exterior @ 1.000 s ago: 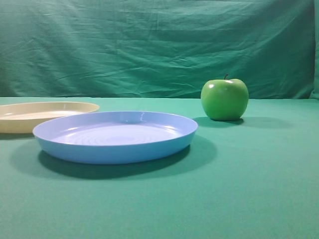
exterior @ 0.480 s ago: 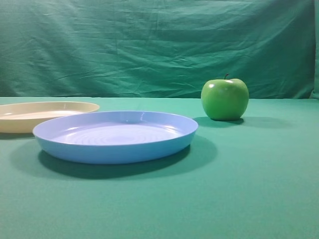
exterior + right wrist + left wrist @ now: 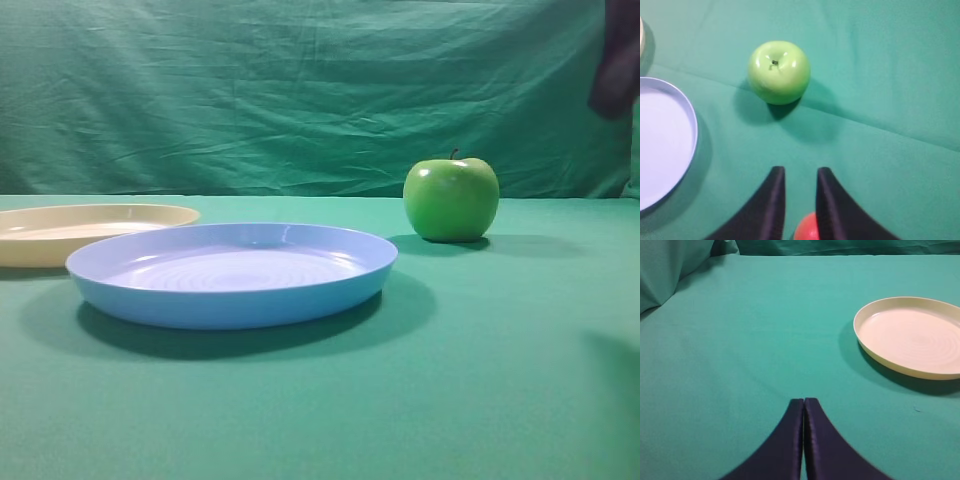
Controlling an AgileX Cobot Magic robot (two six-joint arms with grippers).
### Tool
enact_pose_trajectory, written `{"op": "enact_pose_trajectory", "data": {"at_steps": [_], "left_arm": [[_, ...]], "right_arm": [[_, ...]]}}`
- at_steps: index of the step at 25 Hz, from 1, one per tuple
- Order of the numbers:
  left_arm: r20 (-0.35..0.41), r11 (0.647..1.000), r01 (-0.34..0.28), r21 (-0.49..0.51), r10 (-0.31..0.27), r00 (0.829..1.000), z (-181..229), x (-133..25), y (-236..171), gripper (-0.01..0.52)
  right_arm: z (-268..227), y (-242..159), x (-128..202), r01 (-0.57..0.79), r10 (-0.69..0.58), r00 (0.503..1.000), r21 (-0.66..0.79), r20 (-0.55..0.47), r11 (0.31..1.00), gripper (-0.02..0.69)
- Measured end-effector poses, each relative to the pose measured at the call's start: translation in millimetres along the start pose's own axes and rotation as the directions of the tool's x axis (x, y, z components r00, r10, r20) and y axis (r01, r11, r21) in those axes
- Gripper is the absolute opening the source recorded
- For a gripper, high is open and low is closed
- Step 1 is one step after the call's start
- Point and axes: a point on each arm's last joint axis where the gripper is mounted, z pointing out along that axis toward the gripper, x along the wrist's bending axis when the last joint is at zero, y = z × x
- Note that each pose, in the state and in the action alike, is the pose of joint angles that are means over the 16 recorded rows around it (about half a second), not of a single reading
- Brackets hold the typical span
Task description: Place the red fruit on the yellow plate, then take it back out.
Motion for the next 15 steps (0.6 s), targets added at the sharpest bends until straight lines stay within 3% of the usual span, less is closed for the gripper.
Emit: {"op": "enact_pose_trajectory", "data": {"at_steps": [6, 15], "left_arm": [[0.000, 1.000, 0.000, 0.000, 0.000, 1.000, 0, 0.0, 0, 0.000], [0.000, 1.000, 0.000, 0.000, 0.000, 1.000, 0, 0.0, 0, 0.000]], "right_arm": [[-57, -6, 11, 0.015, -0.016, 1.000, -0.117, -0.011, 0.993, 0.031], [-123, -43, 30, 0.012, -0.026, 0.999, -0.315, -0.039, 0.949, 0.000]]}}
